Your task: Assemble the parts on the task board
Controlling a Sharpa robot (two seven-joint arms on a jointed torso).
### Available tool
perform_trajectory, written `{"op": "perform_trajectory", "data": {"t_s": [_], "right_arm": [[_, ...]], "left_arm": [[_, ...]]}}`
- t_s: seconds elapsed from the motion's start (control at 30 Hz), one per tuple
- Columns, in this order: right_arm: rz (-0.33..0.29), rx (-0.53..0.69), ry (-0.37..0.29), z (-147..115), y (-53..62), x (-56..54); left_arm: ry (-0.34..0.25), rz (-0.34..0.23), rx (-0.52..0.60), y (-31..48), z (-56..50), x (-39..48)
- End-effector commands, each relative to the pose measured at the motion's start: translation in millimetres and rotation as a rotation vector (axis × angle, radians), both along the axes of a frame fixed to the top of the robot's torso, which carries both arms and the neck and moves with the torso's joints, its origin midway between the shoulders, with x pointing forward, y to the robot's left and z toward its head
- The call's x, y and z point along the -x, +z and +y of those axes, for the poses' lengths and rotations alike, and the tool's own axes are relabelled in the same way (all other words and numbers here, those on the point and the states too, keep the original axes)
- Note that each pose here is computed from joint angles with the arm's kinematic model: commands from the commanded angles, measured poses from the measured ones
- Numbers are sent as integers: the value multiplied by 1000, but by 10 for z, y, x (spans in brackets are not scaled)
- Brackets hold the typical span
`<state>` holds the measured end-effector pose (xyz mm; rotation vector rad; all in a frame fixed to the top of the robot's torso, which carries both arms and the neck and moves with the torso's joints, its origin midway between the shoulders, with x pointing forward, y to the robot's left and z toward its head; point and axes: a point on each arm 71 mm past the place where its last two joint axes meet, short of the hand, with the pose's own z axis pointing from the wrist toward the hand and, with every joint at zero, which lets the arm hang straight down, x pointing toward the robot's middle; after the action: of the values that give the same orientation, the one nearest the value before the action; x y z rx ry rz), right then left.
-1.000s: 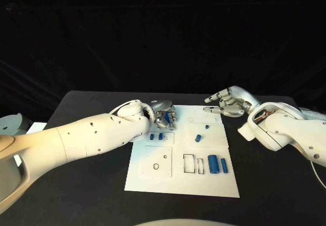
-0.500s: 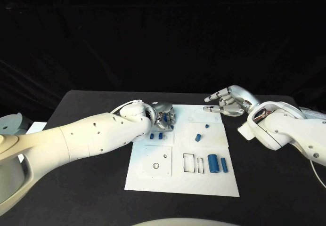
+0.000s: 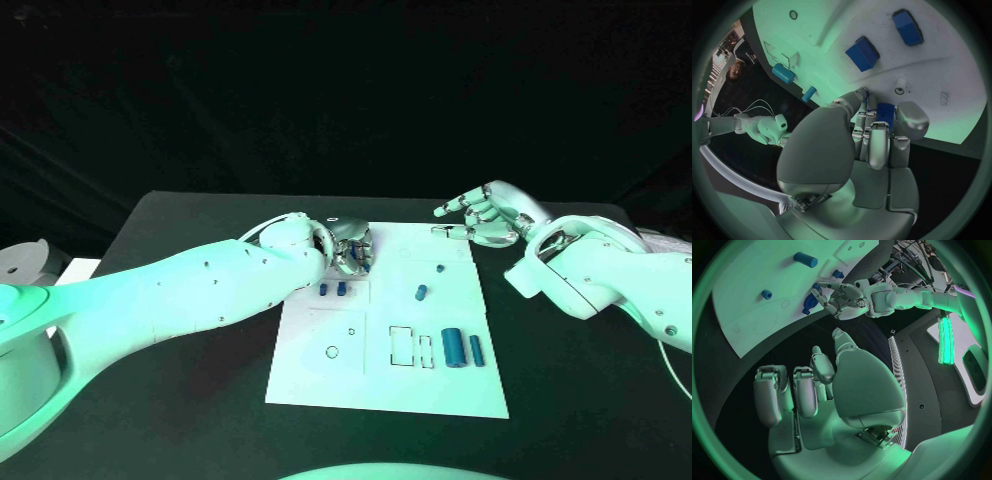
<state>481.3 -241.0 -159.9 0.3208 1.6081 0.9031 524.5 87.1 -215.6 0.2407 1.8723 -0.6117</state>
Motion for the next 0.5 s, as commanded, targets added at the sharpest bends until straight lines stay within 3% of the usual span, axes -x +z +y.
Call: {"op": "perform_trajectory", "data": {"t_s": [0.03, 0.27, 0.5], "right_arm": [[-3, 5, 20, 24, -2, 8], [-2, 5, 20, 26, -3, 8], [-2, 5, 21, 25, -3, 6]], "left_arm": [[-5, 32, -30, -67, -11, 24], [2, 42, -41, -87, 8, 14], [19, 0, 35, -35, 28, 15]]}}
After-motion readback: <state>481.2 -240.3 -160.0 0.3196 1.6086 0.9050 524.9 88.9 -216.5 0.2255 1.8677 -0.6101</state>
